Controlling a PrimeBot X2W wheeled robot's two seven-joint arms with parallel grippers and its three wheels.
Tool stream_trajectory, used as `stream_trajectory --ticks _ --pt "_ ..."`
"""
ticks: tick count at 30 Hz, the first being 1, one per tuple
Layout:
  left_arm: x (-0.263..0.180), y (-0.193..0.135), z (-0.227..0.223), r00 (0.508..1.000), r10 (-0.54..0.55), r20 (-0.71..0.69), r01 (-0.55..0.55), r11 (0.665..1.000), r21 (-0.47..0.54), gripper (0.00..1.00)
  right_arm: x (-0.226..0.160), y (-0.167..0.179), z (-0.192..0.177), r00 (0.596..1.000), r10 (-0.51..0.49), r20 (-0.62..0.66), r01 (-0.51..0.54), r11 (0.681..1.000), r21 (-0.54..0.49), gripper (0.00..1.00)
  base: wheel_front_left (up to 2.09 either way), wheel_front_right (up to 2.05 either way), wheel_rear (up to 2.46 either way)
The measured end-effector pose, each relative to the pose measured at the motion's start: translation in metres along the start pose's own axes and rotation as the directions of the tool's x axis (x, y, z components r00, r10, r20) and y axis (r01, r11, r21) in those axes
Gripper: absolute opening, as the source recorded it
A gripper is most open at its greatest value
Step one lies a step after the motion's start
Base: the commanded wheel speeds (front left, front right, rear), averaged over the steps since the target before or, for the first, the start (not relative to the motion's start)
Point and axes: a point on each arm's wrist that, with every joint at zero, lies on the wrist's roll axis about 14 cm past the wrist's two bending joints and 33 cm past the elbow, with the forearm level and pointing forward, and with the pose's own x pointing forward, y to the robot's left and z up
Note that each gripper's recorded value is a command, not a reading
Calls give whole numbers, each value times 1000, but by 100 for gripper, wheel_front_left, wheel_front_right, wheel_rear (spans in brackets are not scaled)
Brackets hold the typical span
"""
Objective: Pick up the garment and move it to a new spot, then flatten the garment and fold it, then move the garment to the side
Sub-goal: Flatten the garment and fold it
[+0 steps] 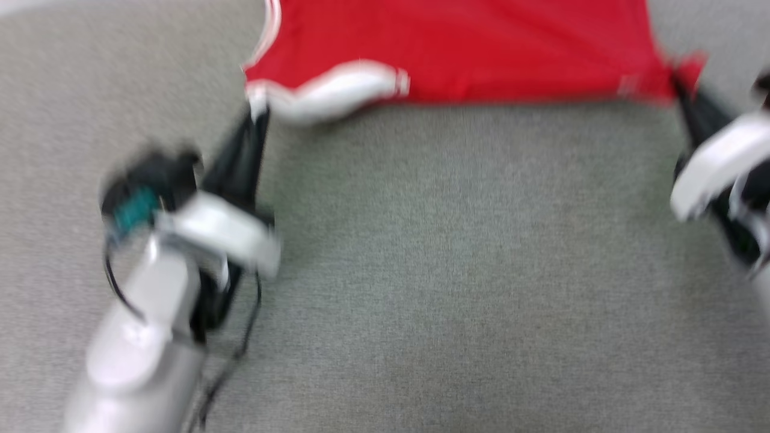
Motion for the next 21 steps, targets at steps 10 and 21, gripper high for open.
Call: stream_trajectory --ticks 10,21 --pt "-114 -7 -34 976 -2 -217 -8 999 -43 0 -78 14 -31 996 31 -81 -24 997 76 0 0 0 0" --pt "-191 -41 -39 931 -82 -357 49 994 -101 0 -153 23 -66 974 68 -215 -27 982 185 0 0 0 0"
